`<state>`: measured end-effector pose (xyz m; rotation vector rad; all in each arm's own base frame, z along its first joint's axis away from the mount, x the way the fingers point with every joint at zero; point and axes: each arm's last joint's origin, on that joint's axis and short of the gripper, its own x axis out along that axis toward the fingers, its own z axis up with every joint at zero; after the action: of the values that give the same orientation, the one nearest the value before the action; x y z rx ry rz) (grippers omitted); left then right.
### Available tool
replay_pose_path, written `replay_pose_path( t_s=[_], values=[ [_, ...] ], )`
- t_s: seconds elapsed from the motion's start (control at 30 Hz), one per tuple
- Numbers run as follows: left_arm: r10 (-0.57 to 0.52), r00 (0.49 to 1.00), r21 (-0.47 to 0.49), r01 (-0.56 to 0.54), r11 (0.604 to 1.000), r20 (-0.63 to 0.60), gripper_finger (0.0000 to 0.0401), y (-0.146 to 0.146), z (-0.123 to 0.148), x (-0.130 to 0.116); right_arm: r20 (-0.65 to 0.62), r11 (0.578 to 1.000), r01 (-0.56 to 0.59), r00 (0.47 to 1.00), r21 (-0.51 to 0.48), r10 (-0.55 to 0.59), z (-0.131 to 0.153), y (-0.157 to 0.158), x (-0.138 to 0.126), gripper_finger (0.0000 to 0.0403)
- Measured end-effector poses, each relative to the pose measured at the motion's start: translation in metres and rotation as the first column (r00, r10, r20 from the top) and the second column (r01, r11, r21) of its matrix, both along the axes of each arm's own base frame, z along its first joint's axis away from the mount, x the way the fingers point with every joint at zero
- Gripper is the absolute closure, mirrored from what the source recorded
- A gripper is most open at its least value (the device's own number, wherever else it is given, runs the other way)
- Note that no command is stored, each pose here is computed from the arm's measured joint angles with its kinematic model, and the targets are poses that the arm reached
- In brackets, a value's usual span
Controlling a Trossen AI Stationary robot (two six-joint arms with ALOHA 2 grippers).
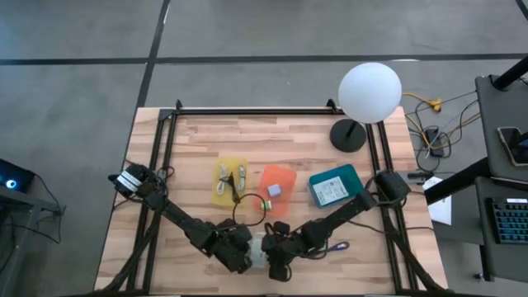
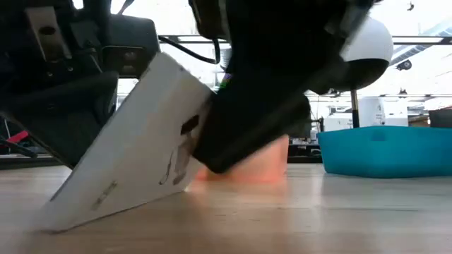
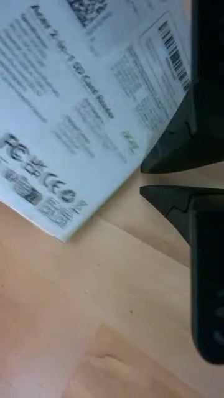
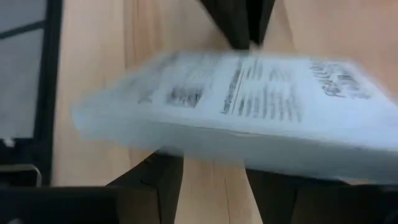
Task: Pick and place items into bin
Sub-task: Put the white card reader box into the blue bin
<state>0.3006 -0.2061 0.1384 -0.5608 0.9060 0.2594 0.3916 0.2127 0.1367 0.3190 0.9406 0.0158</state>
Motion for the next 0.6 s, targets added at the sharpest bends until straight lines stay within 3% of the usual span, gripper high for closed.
replay_pose_path(
  t_s=[0.3,0.6],
  values=[
    [-0.004,1.0,-0.006,0.004,1.0,0.028,0.0375,-0.002,0.002,0.002,0.066,0.999,0.012,0.998,-0.036,-0.01,0.014,-0.005,0.012,0.025],
    [-0.071,0.992,0.067,0.064,0.996,0.108,0.0375,-0.007,0.02,0.011,0.05,1.0,0.005,0.999,-0.02,-0.004,0.012,-0.004,0.011,0.0248]
  ],
)
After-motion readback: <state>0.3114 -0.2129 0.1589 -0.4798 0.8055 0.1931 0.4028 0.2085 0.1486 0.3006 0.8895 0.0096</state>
